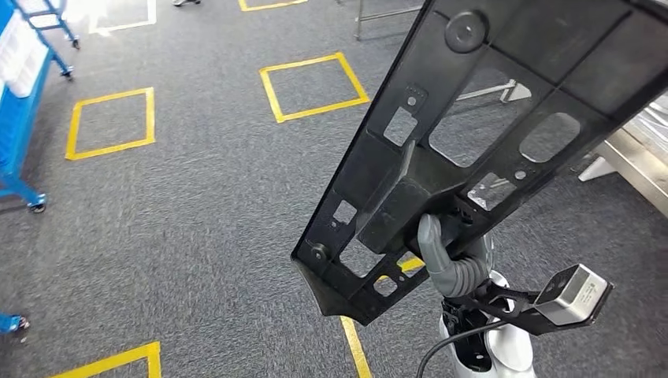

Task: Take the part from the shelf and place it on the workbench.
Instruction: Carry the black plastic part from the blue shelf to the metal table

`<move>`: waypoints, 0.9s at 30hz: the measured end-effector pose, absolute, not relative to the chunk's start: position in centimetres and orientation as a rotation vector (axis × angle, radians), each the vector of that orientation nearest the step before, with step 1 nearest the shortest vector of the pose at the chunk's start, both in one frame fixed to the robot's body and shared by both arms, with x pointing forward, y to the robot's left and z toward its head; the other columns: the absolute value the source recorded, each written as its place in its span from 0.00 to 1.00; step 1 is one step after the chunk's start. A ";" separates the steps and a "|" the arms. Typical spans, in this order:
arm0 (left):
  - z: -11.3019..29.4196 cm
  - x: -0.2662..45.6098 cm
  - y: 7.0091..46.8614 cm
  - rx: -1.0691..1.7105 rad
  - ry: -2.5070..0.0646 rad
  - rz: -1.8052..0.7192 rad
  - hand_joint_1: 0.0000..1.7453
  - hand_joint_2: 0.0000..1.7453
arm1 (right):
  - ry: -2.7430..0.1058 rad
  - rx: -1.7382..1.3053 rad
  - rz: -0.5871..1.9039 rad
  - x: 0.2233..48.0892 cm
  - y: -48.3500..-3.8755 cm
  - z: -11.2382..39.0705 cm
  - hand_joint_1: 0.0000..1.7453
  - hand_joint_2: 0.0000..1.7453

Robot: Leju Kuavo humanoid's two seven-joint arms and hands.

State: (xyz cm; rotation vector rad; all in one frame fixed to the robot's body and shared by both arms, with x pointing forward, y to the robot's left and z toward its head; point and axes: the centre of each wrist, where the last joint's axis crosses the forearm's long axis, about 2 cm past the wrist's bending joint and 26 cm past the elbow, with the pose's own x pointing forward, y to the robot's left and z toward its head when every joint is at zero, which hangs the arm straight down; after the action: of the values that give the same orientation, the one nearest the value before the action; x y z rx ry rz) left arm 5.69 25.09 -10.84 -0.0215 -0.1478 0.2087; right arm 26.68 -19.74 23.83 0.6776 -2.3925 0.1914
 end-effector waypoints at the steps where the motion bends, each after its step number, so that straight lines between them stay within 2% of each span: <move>1: -10.9 5.6 25.2 -0.020 -0.145 0.207 0.00 1.00 | -2.390 0.677 0.188 26.6 -19.7 23.7 1.00 1.00; 27: -10.8 5.8 25.3 -0.017 -0.127 0.165 0.00 1.00 | -2.437 0.664 0.184 25.7 -20.0 24.2 1.00 1.00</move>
State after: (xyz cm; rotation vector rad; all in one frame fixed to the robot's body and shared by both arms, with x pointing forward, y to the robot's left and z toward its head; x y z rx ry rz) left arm 5.76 25.31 -10.85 -0.0169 -0.1273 0.1651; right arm 25.69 -20.00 24.20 0.6635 -2.4374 0.1839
